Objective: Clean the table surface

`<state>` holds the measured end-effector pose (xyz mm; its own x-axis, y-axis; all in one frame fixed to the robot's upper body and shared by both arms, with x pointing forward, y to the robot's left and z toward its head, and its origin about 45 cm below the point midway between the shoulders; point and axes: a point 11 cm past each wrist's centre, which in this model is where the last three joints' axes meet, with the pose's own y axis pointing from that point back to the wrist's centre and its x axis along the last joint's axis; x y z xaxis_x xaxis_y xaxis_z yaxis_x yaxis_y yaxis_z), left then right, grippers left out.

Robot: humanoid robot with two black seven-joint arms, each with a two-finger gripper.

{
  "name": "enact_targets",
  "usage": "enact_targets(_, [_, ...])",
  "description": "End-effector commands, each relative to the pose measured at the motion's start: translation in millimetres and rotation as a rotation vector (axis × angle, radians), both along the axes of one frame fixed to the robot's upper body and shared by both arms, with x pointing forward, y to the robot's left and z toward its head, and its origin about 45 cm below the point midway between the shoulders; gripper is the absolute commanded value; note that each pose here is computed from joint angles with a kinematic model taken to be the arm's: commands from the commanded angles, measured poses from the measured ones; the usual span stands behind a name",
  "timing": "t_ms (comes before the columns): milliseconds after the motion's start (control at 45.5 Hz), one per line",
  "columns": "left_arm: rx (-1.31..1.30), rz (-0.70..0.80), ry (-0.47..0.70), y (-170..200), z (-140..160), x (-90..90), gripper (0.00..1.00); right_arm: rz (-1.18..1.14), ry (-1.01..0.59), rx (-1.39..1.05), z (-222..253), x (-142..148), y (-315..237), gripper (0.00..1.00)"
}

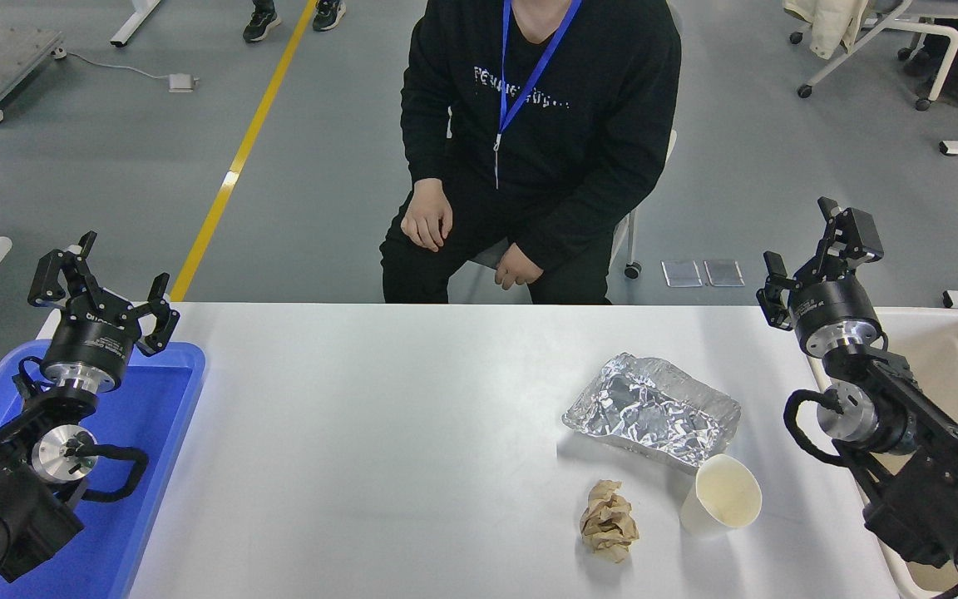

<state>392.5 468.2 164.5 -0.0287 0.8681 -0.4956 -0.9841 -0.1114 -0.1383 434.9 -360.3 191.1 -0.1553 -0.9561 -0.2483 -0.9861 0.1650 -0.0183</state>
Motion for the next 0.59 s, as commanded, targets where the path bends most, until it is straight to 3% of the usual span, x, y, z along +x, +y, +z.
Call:
enact_targets(0, [-0.003,-0.001,-0.001,-1.0,-0.1,0.4,1.0,-0.003,-0.01,0.001,4.4,2.5,-0.7,1.0])
enact_targets(571, [-0.001,0.001,-0.001,0.2,0.2,0.0,1.0,-0.002,0.001,-0.002,0.1,0.7,-0.5,1.0])
